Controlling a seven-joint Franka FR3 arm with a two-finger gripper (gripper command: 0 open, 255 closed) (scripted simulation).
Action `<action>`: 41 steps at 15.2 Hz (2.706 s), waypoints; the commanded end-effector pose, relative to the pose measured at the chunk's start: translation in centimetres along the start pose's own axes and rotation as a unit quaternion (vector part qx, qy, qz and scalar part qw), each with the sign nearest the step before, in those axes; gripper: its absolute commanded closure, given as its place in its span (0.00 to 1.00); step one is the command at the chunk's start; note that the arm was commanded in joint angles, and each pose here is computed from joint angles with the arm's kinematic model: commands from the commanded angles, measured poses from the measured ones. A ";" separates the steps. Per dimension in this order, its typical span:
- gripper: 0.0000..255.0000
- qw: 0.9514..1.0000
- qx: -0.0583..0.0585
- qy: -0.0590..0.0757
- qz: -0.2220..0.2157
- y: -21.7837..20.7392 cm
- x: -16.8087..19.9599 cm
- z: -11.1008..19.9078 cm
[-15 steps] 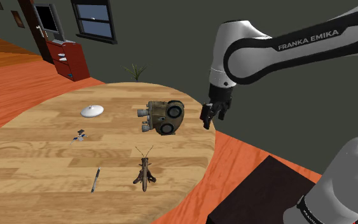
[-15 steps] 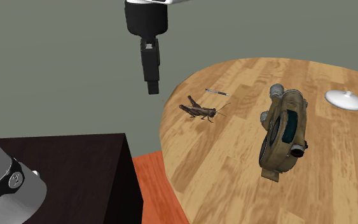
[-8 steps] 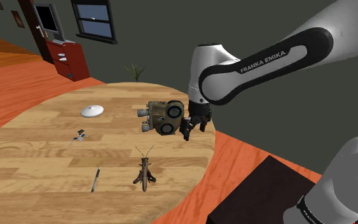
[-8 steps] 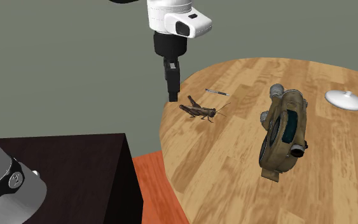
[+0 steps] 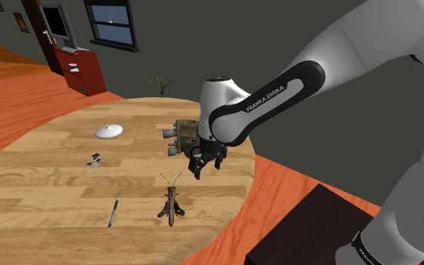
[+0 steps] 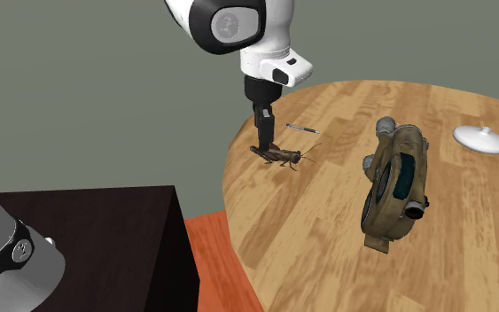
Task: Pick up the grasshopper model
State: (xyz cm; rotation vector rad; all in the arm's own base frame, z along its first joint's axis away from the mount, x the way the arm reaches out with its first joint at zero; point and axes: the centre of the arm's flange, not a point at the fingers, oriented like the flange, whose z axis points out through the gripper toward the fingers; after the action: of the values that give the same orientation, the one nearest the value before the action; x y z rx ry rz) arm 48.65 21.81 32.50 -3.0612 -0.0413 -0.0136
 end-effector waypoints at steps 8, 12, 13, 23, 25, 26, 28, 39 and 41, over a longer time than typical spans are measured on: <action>0.00 1.000 0.016 0.005 0.014 -5.2 6.4 8.6; 0.00 1.000 0.022 0.007 0.020 -7.6 9.2 12.2; 0.00 0.999 0.023 0.007 0.021 -7.9 9.6 12.7; 1.00 0.999 0.023 0.007 0.021 -7.6 9.5 16.7; 1.00 0.999 0.023 0.007 0.021 -7.6 9.5 16.8; 1.00 0.999 0.023 0.007 0.021 -7.6 9.5 16.8; 1.00 0.999 0.023 0.007 0.021 -7.6 9.5 16.8; 1.00 0.999 0.023 0.007 0.021 -7.9 9.6 13.0; 1.00 0.999 0.023 0.007 0.021 -7.9 9.6 11.9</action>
State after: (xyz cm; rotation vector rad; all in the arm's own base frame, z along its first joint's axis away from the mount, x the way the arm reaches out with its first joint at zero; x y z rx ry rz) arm 58.12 30.97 20.82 -3.0147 0.0229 -0.0326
